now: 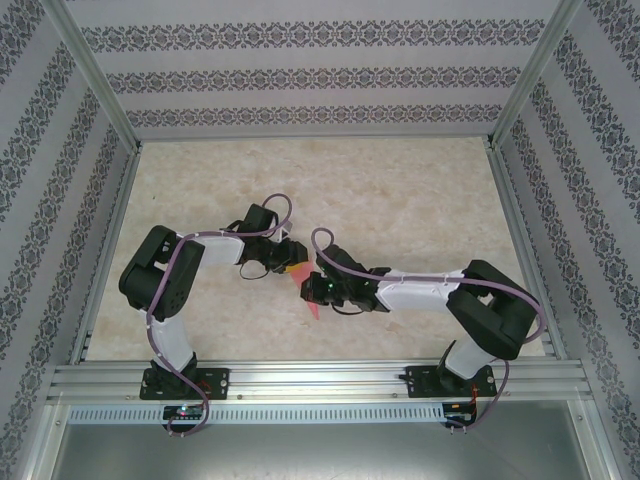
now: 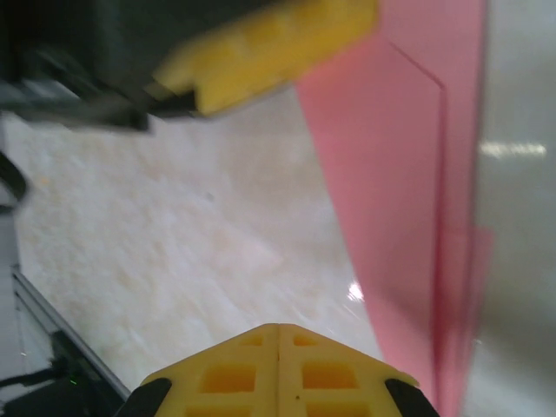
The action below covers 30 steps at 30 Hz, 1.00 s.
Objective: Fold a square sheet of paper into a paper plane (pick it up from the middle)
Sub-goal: Fold the wing for the fifth time at the center of the table.
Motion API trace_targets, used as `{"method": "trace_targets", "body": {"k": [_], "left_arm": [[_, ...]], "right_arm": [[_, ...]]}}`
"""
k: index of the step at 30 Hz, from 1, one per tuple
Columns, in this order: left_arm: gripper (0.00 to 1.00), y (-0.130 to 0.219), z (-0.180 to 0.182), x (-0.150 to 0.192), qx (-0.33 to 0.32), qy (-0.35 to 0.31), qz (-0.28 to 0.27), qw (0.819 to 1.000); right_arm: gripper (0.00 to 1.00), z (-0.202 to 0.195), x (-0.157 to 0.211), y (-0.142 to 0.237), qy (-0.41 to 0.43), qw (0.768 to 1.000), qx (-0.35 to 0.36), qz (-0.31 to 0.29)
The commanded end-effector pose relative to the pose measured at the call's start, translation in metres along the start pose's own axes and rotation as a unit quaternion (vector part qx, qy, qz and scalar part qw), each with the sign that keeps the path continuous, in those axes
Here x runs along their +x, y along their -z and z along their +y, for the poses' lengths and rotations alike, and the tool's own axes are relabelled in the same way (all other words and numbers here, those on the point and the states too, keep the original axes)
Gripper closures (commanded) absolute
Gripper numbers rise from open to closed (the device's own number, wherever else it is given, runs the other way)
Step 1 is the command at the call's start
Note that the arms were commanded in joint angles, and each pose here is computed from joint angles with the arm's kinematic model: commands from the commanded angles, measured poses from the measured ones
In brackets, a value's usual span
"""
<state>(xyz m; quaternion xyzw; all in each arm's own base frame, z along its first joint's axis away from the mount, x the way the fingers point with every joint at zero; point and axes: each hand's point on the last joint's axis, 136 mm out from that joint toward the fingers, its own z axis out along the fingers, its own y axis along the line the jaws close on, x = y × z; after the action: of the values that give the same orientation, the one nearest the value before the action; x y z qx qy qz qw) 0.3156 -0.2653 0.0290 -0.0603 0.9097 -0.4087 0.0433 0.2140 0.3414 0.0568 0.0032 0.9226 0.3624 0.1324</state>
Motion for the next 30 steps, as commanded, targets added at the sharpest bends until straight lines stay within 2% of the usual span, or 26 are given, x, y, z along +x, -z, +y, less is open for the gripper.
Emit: {"method": "trace_targets", "body": {"k": [1,6,10,20,24,28,30], "left_arm": [[0.63,-0.009,0.026,-0.002,-0.024,0.017,-0.006,1.000],[0.63,-0.009,0.025,-0.002,-0.024,0.017,-0.004,1.000],[0.63,-0.011,0.026,-0.001,-0.023,0.026,0.000,0.999],[0.63,-0.012,0.034,-0.004,-0.036,0.036,-0.010,0.999],[0.63,-0.011,0.034,-0.005,-0.039,0.034,-0.009,0.999],[0.63,-0.011,0.034,-0.004,-0.037,0.034,-0.008,0.999],[0.63,-0.010,0.033,-0.003,-0.035,0.033,-0.008,0.999]], "right_arm": [[0.97,0.005,-0.019,-0.012,0.001,1.000,-0.007,-0.018],[0.95,-0.008,-0.017,-0.032,-0.022,1.000,0.000,-0.003],[0.95,-0.034,0.000,-0.036,-0.047,0.998,0.033,0.019],[0.92,-0.050,0.057,-0.004,-0.027,0.995,0.044,0.080],[0.91,-0.069,0.080,0.003,-0.036,0.992,0.069,0.095],[0.91,-0.080,0.088,0.013,-0.045,0.992,0.076,0.090],[0.91,-0.070,0.082,0.018,-0.033,0.995,0.061,0.077]]}}
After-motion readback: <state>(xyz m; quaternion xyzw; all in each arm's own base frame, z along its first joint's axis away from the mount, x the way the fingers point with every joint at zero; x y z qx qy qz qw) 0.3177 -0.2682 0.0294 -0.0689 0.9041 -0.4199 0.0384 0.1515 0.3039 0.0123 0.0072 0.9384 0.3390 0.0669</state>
